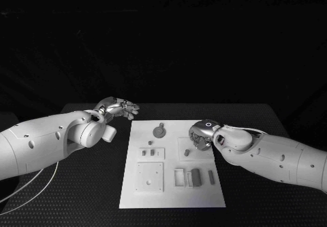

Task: Assemble the parts on the task board

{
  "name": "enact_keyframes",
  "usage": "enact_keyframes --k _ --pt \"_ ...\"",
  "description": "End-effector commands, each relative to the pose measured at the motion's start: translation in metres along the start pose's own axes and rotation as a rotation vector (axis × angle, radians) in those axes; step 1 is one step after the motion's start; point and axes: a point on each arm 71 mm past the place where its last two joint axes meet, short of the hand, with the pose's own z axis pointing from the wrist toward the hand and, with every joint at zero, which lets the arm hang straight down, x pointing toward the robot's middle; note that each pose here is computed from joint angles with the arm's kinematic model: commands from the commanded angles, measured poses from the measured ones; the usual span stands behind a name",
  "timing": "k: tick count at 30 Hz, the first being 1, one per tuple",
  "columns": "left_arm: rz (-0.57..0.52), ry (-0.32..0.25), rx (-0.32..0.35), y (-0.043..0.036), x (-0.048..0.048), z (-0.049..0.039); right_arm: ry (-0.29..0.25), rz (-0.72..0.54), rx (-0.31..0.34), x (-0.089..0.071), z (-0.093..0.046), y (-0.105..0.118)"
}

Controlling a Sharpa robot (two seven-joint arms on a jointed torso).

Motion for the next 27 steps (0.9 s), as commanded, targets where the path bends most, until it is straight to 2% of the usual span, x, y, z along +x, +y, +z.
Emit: enact_keyframes --k 1,27 --pt "-0.007 0.015 0.008 -0.0022 0.0013 0.0004 0.075 -0.017 -0.012 0.0179 -0.0026 0.0056" --pt "-0.006 0.012 0.009 -0.0019 -0.0002 0.0014 0.04 -0.03 -0.012 0.0162 -0.004 0.0038"
